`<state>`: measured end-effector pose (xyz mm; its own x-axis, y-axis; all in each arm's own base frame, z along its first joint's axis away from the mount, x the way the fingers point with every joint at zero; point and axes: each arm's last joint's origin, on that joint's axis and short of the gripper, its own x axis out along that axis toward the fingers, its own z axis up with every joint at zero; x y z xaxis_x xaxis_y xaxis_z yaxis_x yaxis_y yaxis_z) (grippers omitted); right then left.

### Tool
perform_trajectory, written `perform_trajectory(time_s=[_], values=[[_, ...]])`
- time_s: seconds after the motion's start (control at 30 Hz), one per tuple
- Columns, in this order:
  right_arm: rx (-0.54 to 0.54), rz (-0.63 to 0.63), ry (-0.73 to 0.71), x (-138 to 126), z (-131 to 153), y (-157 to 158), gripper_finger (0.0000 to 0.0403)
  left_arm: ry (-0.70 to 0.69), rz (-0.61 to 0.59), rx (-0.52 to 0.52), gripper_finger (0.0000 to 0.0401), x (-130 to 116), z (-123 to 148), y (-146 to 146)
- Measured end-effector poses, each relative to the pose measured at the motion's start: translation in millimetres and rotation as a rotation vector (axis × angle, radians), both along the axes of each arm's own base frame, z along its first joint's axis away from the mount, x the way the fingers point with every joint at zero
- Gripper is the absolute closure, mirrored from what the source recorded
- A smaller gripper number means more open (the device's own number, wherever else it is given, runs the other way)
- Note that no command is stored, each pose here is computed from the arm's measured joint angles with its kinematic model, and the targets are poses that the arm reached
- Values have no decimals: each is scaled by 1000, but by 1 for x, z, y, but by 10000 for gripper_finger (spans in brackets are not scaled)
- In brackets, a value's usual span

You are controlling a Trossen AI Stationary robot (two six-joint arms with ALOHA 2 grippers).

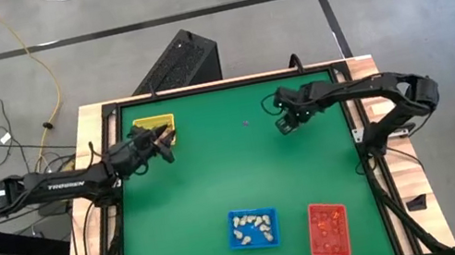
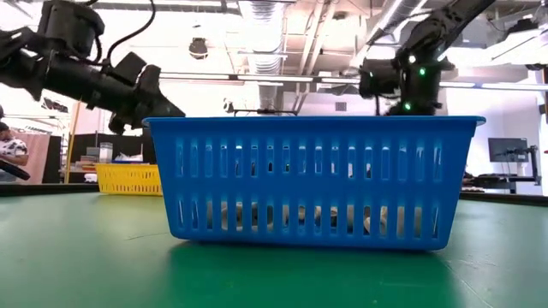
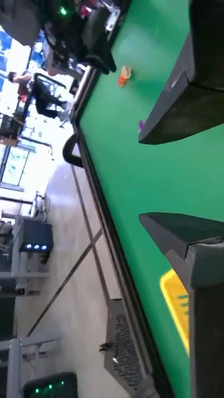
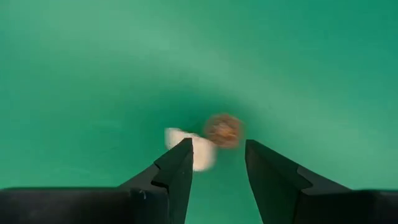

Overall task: Sort Halloween decoration
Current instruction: Put the orange pumpkin toy into the orange basket

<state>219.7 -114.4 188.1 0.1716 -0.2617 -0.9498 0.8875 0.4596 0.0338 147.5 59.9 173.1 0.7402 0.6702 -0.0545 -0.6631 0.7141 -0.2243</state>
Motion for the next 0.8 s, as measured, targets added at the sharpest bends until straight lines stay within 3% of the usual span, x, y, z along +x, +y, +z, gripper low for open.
perform_trajectory(time_s=[0.13, 0.47, 0.8], values=[[39, -142, 4, -11, -10, -11, 226, -13, 23, 6, 222, -5, -6, 1], [20, -248, -43, -7, -15, -14, 226, -67, -41, 32, 222, -5, 1, 1], [49, -225, 72, 7, -48, -14, 226, -72, -74, 24, 222, -4, 1, 0]])
